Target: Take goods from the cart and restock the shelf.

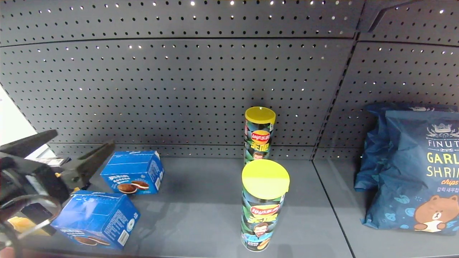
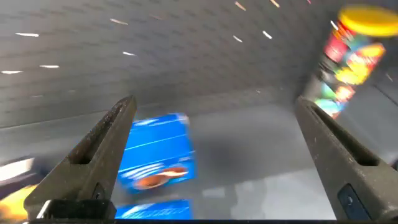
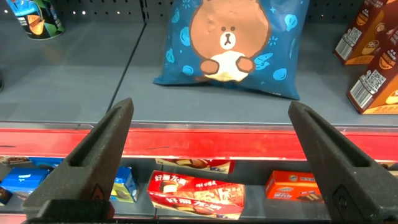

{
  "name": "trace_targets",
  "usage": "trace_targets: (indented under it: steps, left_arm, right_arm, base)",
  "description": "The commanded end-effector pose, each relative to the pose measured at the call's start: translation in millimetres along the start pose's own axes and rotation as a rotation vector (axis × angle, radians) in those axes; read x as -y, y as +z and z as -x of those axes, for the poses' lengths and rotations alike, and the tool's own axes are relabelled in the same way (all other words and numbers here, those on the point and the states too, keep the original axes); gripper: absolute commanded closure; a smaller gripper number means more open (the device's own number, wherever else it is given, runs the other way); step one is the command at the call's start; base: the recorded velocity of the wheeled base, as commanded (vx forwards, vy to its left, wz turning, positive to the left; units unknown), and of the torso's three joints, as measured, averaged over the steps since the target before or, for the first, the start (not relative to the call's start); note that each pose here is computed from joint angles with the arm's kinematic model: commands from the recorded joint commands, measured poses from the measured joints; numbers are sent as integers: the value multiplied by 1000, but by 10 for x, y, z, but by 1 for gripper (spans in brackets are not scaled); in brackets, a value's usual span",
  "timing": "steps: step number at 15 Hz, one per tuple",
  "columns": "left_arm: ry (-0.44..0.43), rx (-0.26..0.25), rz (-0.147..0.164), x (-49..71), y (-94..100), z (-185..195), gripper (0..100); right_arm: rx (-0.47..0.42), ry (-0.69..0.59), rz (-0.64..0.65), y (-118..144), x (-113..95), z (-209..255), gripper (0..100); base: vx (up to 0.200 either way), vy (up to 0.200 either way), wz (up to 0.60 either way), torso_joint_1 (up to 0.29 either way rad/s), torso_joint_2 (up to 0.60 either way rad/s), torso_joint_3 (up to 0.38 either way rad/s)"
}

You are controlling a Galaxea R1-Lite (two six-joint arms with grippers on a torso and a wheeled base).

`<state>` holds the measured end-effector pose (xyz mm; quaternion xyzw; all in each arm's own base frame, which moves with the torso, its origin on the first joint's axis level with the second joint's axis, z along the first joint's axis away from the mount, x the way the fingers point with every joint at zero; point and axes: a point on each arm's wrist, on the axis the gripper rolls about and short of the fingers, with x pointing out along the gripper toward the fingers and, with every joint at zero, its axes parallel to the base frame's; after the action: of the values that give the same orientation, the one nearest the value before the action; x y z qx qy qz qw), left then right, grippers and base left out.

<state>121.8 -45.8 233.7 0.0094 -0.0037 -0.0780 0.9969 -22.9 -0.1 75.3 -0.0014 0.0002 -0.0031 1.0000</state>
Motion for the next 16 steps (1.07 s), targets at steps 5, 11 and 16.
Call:
trace_targets:
  steps: [5,11,16]
  left_arm:
    - [203,150,27,-301,-535,1104,0]
    - [245,76,42,-290,-1138,1362,0]
    - [255,-5,103,-234,-1505,1462,0]
  right_arm:
    - [-1,0,0,0,0,-1,0]
    - [-1,0,0,0,0,-1,0]
    - [-1,0,0,0,0,-1,0]
  base:
    - [0,0,0,0,0,0]
    - [0,0,0,0,0,0]
    - [0,0,0,0,0,0]
